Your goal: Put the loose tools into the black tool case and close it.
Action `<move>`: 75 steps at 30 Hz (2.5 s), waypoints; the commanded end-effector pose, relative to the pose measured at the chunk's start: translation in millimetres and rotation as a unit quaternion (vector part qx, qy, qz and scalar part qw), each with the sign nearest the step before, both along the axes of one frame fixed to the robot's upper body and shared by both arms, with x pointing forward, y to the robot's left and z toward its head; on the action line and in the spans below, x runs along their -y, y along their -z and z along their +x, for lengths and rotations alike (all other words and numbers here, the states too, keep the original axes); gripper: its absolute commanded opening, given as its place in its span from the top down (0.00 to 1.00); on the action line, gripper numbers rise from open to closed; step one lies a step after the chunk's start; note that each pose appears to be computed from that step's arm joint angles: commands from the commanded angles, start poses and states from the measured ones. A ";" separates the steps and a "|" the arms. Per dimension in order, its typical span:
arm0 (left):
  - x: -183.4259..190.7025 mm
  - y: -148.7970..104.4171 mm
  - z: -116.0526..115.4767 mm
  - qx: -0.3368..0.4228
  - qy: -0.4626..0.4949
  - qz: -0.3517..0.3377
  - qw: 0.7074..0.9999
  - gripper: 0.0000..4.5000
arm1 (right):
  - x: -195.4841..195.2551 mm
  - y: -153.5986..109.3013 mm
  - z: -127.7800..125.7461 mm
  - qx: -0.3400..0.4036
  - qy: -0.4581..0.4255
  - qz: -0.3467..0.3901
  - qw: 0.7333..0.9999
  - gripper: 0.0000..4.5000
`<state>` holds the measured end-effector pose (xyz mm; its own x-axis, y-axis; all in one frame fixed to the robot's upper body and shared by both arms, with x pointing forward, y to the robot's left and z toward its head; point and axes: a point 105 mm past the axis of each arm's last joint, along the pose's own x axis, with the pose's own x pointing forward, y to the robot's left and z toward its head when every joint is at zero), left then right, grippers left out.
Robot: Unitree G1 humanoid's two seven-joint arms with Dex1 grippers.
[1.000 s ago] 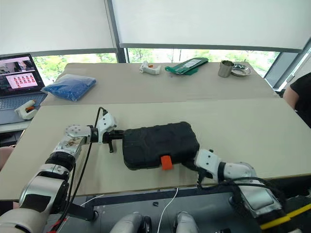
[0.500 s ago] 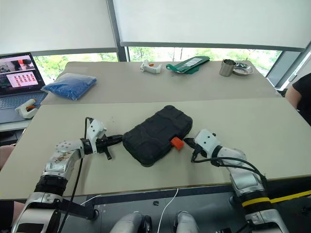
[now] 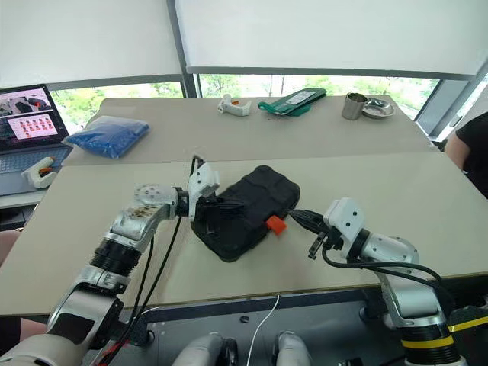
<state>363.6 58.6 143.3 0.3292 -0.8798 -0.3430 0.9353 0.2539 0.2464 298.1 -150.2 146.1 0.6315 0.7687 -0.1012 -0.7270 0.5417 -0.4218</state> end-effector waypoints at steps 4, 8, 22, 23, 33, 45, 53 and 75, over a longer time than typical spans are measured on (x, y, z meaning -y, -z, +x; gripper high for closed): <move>-7.5 42.0 -9.8 -0.071 -0.031 0.025 0.997 0.98 | -11.5 7.1 -1.6 0.010 -0.027 -0.022 0.999 1.00; -12.7 43.5 -11.4 -0.078 -0.045 0.021 0.996 0.98 | -16.1 16.2 2.9 0.001 -0.024 -0.024 0.999 1.00; -12.6 41.7 -10.0 -0.081 -0.055 0.014 0.995 0.98 | -26.0 37.4 15.8 -0.048 -0.025 0.003 0.999 1.00; -11.9 41.9 -10.1 -0.082 -0.055 0.013 0.995 0.98 | -28.5 38.4 16.0 -0.049 -0.029 0.002 0.998 1.00; -10.2 43.5 -8.4 -0.090 -0.060 0.009 0.994 0.98 | -43.1 28.5 28.1 -0.026 -0.033 0.013 0.999 1.00; -10.0 55.7 -16.0 -0.114 -0.053 0.021 0.992 0.98 | -45.7 -12.4 29.9 0.036 -0.044 0.056 0.997 1.00; -8.1 57.1 -15.7 -0.118 -0.051 0.020 0.992 0.98 | -45.3 4.2 35.8 0.009 -0.038 0.041 0.998 1.00; -91.1 -22.4 -55.1 0.041 -0.026 -0.104 0.993 0.50 | 27.6 2.4 -25.6 0.023 -0.044 -0.008 0.999 1.00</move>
<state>316.0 130.1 150.1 0.3528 -0.9284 -0.1169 0.9239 0.3259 0.2003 281.1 -173.2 119.4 0.5946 0.7886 -0.1568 -0.7764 0.5125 -0.3667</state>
